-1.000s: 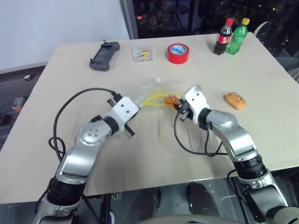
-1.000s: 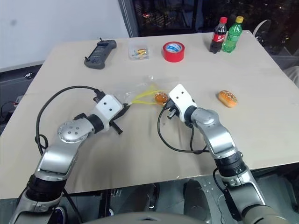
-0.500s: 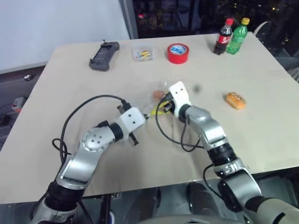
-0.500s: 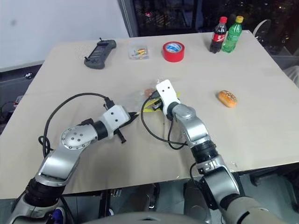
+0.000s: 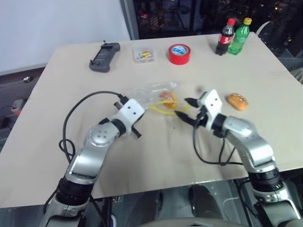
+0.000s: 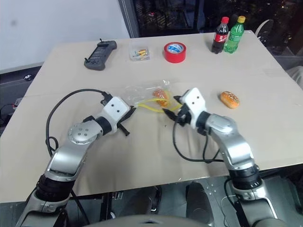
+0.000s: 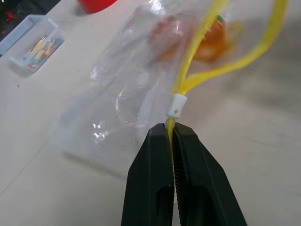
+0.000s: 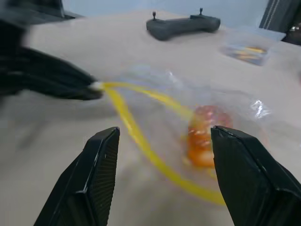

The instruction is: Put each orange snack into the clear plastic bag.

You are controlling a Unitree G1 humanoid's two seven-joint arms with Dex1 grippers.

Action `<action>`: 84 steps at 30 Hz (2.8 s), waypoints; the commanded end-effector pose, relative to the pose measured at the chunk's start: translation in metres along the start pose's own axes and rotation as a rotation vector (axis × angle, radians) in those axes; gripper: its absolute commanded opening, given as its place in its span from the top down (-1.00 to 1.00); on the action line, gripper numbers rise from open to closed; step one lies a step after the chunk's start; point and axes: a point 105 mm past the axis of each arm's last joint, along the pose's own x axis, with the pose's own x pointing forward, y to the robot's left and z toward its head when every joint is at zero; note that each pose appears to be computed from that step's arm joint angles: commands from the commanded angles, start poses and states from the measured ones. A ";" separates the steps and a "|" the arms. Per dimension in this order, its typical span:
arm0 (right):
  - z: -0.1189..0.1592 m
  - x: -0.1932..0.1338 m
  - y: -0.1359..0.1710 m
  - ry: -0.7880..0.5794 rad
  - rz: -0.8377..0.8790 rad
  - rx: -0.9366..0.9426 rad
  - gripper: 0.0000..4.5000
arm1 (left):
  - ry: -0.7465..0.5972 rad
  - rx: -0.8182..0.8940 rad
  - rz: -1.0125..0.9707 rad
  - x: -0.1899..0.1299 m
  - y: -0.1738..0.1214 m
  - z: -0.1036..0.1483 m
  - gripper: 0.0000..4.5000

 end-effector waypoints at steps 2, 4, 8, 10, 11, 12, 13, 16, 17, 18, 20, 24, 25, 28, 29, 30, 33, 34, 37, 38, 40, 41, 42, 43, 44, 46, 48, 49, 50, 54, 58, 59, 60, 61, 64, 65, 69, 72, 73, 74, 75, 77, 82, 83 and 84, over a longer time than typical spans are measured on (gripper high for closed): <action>-0.005 -0.054 -0.084 0.084 -0.405 -0.154 -0.40 | -0.034 0.012 0.039 -0.002 0.010 0.012 1.00; -0.026 -0.080 -0.123 0.210 -0.573 -0.198 -0.40 | -0.039 0.012 0.035 -0.001 0.010 0.013 1.00; -0.055 -0.097 -0.157 0.316 -0.671 -0.158 -0.40 | -0.040 0.012 0.029 0.000 0.010 0.013 1.00; -0.077 -0.099 -0.165 0.369 -0.673 -0.082 -0.40 | -0.042 0.016 0.025 0.001 0.009 0.014 1.00; -0.086 -0.099 -0.167 0.384 -0.663 -0.043 -0.40 | -0.044 0.016 0.024 0.001 0.008 0.015 1.00; -0.092 -0.099 -0.169 0.393 -0.662 -0.030 -0.40 | -0.046 0.017 0.023 0.001 0.008 0.016 1.00; -0.095 -0.099 -0.171 0.393 -0.662 -0.023 -0.40 | -0.046 0.018 0.023 0.001 0.008 0.016 1.00; -0.093 -0.100 -0.175 0.363 -0.656 -0.015 -0.14 | -0.046 0.019 0.028 0.000 0.009 0.016 1.00; -0.089 -0.100 -0.175 0.343 -0.648 -0.012 0.15 | -0.045 0.017 0.032 0.000 0.010 0.016 1.00; -0.085 -0.101 -0.175 0.329 -0.641 -0.012 0.31 | -0.044 0.016 0.034 -0.001 0.010 0.016 1.00; -0.079 -0.101 -0.171 0.304 -0.619 -0.015 0.58 | -0.043 0.015 0.036 -0.001 0.010 0.016 1.00; -0.043 -0.094 -0.141 0.180 -0.497 0.006 0.80 | -0.050 0.004 0.039 -0.002 0.010 0.019 1.00; -0.035 -0.091 -0.132 0.162 -0.464 0.006 0.80 | -0.051 0.002 0.039 -0.002 0.011 0.019 1.00; -0.009 -0.075 -0.094 0.092 -0.338 0.033 0.80 | -0.056 -0.011 0.043 -0.002 0.012 0.020 1.00; -0.002 -0.067 -0.077 0.072 -0.285 0.051 0.80 | -0.059 -0.017 0.046 -0.002 0.012 0.021 1.00; 0.004 -0.060 -0.063 0.058 -0.240 0.068 0.80 | -0.061 -0.020 0.047 -0.002 0.013 0.022 1.00; 0.012 -0.041 -0.030 0.038 -0.159 0.094 0.80 | -0.080 -0.024 0.043 -0.002 0.012 0.026 1.00; 0.012 -0.032 -0.020 0.039 -0.147 0.102 0.80 | -0.089 -0.023 0.035 -0.002 0.010 0.028 1.00; 0.009 -0.013 -0.002 0.042 -0.131 0.136 0.80 | -0.096 -0.024 0.022 -0.003 0.006 0.029 1.00; 0.007 -0.008 0.002 0.049 -0.124 0.139 0.80 | -0.095 -0.024 0.021 -0.004 0.006 0.029 1.00; 0.005 -0.002 0.010 0.058 -0.110 0.142 0.80 | -0.094 -0.026 0.014 -0.005 0.005 0.029 1.00; 0.005 0.000 0.013 0.060 -0.096 0.145 0.80 | -0.094 -0.029 0.006 -0.006 0.003 0.029 1.00; 0.005 0.002 0.018 0.061 -0.079 0.147 0.80 | -0.096 -0.030 -0.002 -0.007 0.001 0.029 1.00; 0.004 0.006 0.023 0.060 -0.067 0.150 0.80 | -0.098 -0.034 -0.008 -0.008 -0.001 0.030 1.00; 0.003 0.011 0.025 0.062 -0.068 0.150 0.80 | -0.102 -0.038 -0.020 -0.009 -0.003 0.030 1.00; 0.003 0.023 0.023 0.052 -0.097 0.149 0.80 | -0.116 -0.030 -0.047 -0.011 -0.010 0.033 1.00; 0.002 0.034 0.017 0.044 -0.139 0.152 0.80 | -0.118 -0.025 -0.069 -0.013 -0.015 0.032 1.00; 0.002 0.038 0.016 0.037 -0.147 0.152 0.80 | -0.116 -0.025 -0.074 -0.013 -0.016 0.031 1.00; 0.003 0.042 0.016 0.026 -0.155 0.158 0.80 | -0.112 -0.026 -0.082 -0.014 -0.018 0.030 1.00; 0.003 0.056 0.020 0.004 -0.151 0.166 0.80 | -0.089 -0.008 -0.119 -0.016 -0.026 0.023 1.00; 0.006 0.079 0.043 -0.047 -0.008 0.245 0.80 | -0.081 -0.008 -0.118 -0.016 -0.027 0.020 1.00; 0.005 0.083 0.047 -0.051 0.013 0.243 0.80 | -0.079 -0.009 -0.112 -0.016 -0.026 0.019 1.00; 0.003 0.087 0.049 -0.047 0.024 0.232 0.57 | -0.076 -0.012 -0.105 -0.016 -0.025 0.018 1.00; 0.001 0.090 0.050 -0.042 0.034 0.219 0.46 | -0.074 -0.014 -0.101 -0.016 -0.024 0.017 1.00; -0.005 0.091 0.045 -0.024 0.014 0.177 -0.07 | -0.070 -0.033 -0.081 -0.017 -0.021 0.015 1.00; -0.006 0.090 0.041 -0.023 -0.004 0.163 -0.27 | -0.068 -0.041 -0.075 -0.017 -0.021 0.015 1.00; -0.002 0.060 0.029 -0.054 -0.002 0.055 -0.33 | -0.068 -0.118 -0.055 -0.019 -0.015 0.012 1.00; -0.001 0.037 0.029 -0.049 0.045 -0.005 -0.33 | -0.067 -0.145 -0.054 -0.020 -0.007 0.010 1.00; 0.000 0.027 0.027 -0.046 0.057 -0.030 -0.33 | -0.067 -0.154 -0.053 -0.020 -0.003 0.010 1.00; 0.002 0.019 0.025 -0.042 0.064 -0.058 -0.33 | -0.070 -0.162 -0.052 -0.020 0.000 0.010 1.00; 0.001 0.010 0.019 -0.026 0.056 -0.142 -0.33 | -0.079 -0.171 -0.056 -0.020 0.002 0.012 1.00; -0.008 0.000 0.003 0.058 0.000 -0.337 -0.33 | -0.096 -0.183 -0.070 -0.020 0.004 0.016 1.00; -0.025 0.006 -0.020 0.147 -0.074 -0.571 -0.33 | -0.113 -0.202 -0.092 -0.021 0.003 0.020 1.00; -0.027 0.009 -0.021 0.152 -0.074 -0.601 -0.33 | -0.116 -0.202 -0.097 -0.022 0.002 0.020 1.00; -0.029 0.016 -0.021 0.152 -0.061 -0.637 -0.33 | -0.118 -0.202 -0.100 -0.022 0.002 0.021 1.00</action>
